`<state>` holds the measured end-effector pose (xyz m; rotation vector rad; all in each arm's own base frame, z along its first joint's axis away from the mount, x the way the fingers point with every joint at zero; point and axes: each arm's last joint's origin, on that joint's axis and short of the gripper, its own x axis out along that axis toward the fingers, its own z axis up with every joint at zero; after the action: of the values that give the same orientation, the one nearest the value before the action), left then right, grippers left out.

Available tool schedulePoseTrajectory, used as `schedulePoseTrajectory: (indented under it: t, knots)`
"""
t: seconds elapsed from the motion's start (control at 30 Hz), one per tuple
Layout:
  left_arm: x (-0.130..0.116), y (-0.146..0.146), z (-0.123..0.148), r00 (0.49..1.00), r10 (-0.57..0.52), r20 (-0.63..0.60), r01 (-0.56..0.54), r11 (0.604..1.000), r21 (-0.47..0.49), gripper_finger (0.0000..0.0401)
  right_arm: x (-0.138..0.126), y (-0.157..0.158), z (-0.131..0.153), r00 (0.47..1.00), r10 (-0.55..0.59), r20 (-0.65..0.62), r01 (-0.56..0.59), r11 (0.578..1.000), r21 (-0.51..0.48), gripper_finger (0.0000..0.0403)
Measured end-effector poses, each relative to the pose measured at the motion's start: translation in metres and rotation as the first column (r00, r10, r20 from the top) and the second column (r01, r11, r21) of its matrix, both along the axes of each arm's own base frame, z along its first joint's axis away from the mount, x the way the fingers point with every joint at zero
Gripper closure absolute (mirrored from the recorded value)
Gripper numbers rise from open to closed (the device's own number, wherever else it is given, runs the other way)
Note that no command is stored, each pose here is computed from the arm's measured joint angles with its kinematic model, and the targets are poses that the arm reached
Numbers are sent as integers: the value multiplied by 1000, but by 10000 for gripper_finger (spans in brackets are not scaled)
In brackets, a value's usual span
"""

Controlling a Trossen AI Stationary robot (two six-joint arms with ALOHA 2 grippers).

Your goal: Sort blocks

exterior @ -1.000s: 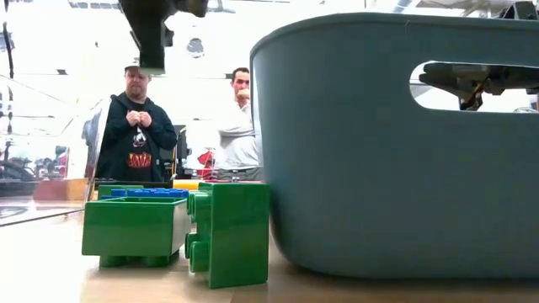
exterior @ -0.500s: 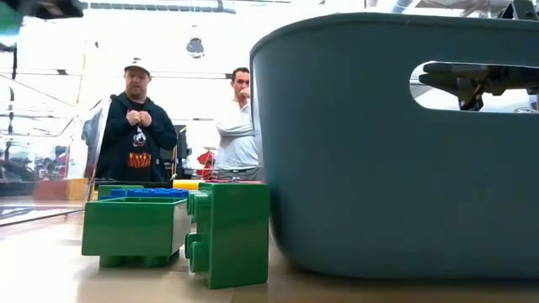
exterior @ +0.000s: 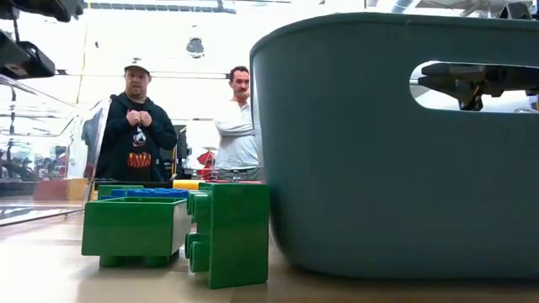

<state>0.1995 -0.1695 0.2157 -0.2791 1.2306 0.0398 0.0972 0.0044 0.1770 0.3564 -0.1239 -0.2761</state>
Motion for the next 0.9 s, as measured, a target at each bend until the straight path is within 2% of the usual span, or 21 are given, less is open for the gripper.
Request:
schedulePoseTrajectory:
  t: [0.13, 0.3, 0.6, 0.67, 0.8, 0.9]
  knots:
    - [8, -5, -19, 999, 18, -43, -16, 999, 42, 319, 0, 0, 0, 1000, -1, -2, 1, 1000, 0, 294]
    - [20, -15, -45, 992, -16, -125, 26, 996, 83, 319, 0, 0, 0, 1000, -2, -3, 2, 1000, 0, 294]
    - [26, -18, -48, 990, -41, -131, 47, 998, 39, 318, 0, 0, -1, 1000, -3, -3, 3, 1000, 7, 294]
    - [26, -19, -48, 991, -48, -124, 53, 998, 32, 302, 0, 0, -1, 1000, -3, -4, 3, 1000, 8, 294]
    - [28, -20, -47, 992, -60, -107, 63, 998, 22, 232, 0, 0, -1, 1000, -3, -4, 3, 1000, 8, 294]
    - [28, -20, -47, 992, -60, -112, 62, 998, 21, 208, 0, 0, -1, 1000, -3, -4, 3, 1000, 8, 294]
